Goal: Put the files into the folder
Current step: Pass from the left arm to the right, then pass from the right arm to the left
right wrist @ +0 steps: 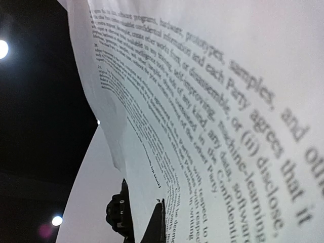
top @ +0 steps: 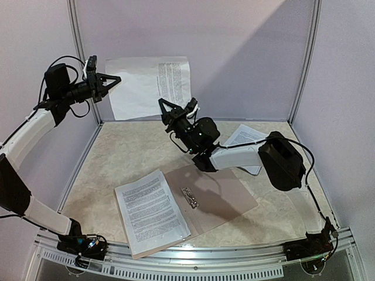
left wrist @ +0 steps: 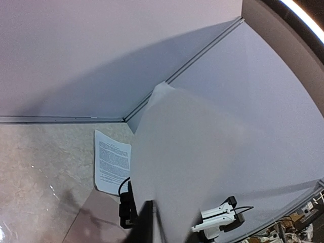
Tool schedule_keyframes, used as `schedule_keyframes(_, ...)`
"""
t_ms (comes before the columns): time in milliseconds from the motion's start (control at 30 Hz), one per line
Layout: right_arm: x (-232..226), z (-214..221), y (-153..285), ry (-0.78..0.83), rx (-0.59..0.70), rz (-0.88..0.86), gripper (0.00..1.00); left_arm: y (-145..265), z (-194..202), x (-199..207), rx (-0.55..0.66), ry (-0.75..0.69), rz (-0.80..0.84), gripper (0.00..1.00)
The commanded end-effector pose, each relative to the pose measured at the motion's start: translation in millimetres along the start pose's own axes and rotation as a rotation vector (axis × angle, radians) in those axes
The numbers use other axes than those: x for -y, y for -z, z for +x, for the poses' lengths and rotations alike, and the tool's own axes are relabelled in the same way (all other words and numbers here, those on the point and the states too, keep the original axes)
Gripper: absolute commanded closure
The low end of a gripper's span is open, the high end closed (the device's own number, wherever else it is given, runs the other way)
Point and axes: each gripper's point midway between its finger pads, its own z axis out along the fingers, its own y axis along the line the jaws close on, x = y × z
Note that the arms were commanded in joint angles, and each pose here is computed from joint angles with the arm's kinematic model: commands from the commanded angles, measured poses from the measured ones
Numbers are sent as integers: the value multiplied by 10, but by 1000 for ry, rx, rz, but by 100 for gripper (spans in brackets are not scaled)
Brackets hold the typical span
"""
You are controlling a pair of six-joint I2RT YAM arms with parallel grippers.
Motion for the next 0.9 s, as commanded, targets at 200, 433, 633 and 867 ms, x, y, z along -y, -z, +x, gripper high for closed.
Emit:
schedule_keyframes(200, 35, -62, 557, 698, -321, 320, 100, 450, -306, 69, -73, -620, -263, 0)
schedule_keyframes(433, -33, 396, 1134, 1222, -1067, 425, 100, 656, -33, 176, -304, -1021, -310, 0)
schedule_keyframes(633, -426, 487, 1300, 1422, -1227, 321, 100, 470, 481, 244, -456, -1100, -209, 1)
schedule_keyframes(867, -999, 598, 1162, 1445, -1161, 153, 100, 215, 955, 403, -493, -1044, -36, 1)
